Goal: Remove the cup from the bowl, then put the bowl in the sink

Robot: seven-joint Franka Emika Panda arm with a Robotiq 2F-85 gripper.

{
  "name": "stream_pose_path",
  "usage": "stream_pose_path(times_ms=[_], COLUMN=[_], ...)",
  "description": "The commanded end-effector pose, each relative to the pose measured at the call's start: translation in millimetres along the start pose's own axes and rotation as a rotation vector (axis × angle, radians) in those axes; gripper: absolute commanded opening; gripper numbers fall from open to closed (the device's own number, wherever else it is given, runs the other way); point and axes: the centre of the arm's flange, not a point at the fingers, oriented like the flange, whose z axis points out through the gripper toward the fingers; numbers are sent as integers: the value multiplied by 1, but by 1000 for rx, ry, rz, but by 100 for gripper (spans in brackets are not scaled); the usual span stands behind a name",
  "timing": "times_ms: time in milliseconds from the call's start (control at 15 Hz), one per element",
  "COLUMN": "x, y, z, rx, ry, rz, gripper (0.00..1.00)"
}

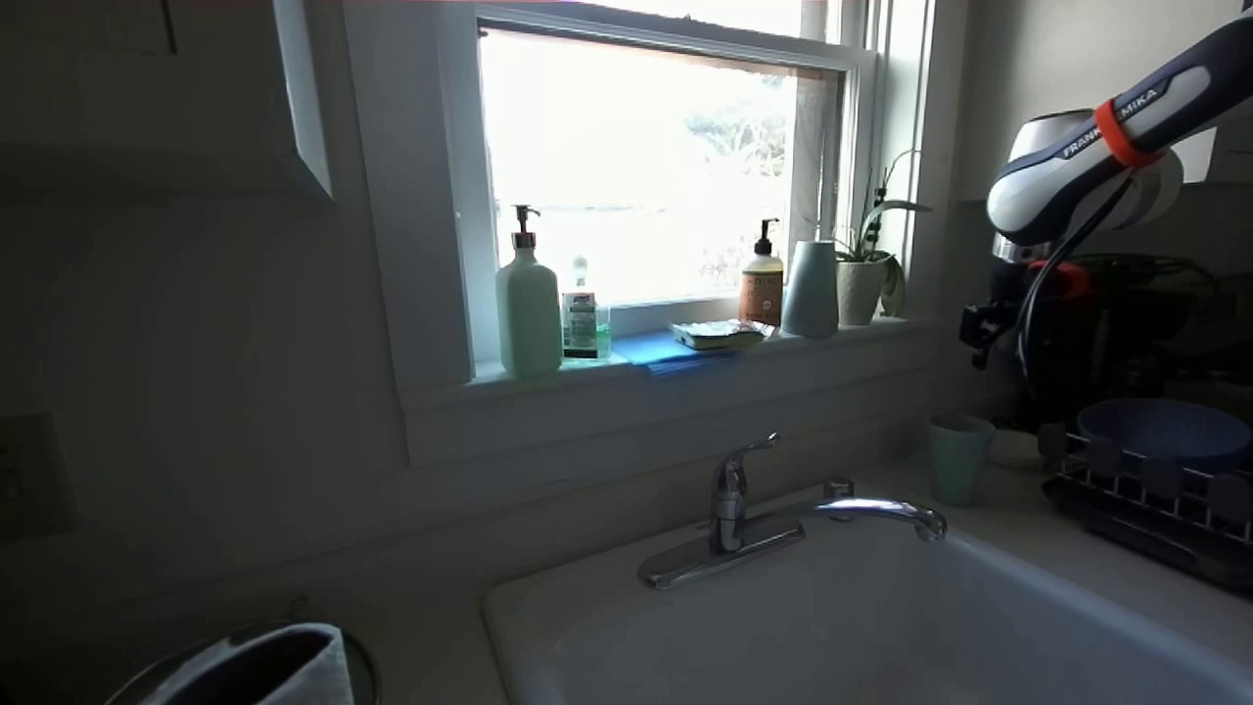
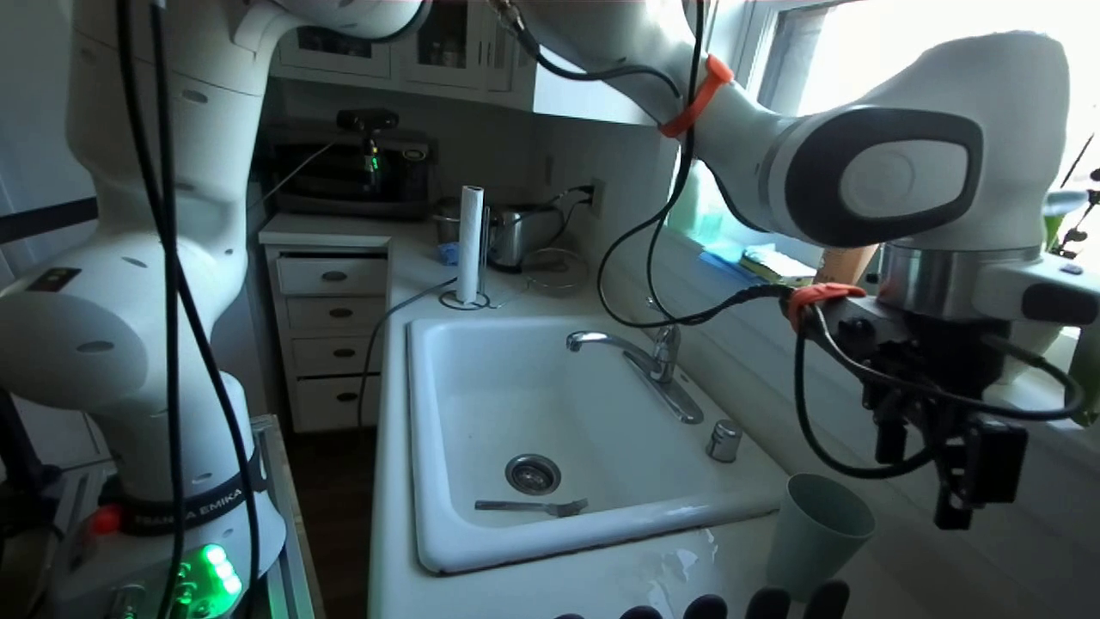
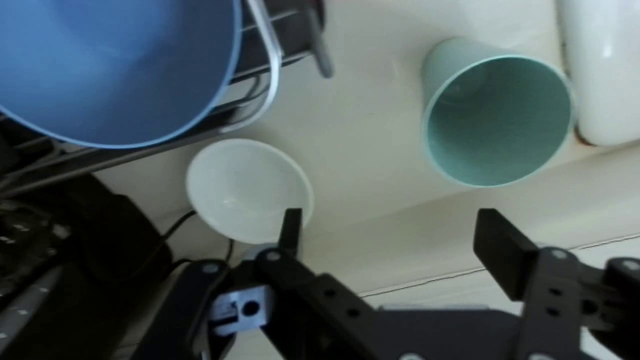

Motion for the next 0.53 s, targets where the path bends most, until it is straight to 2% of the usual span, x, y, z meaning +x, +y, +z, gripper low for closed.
stream_pose_path(times_ms=[0, 200, 467], x=[-14, -27, -42], y=[54, 86, 97], z=[4, 21, 48], rx=[-125, -197, -183], ry=[-23, -94, -240], rz=[100, 187, 233], gripper=[100, 100, 100])
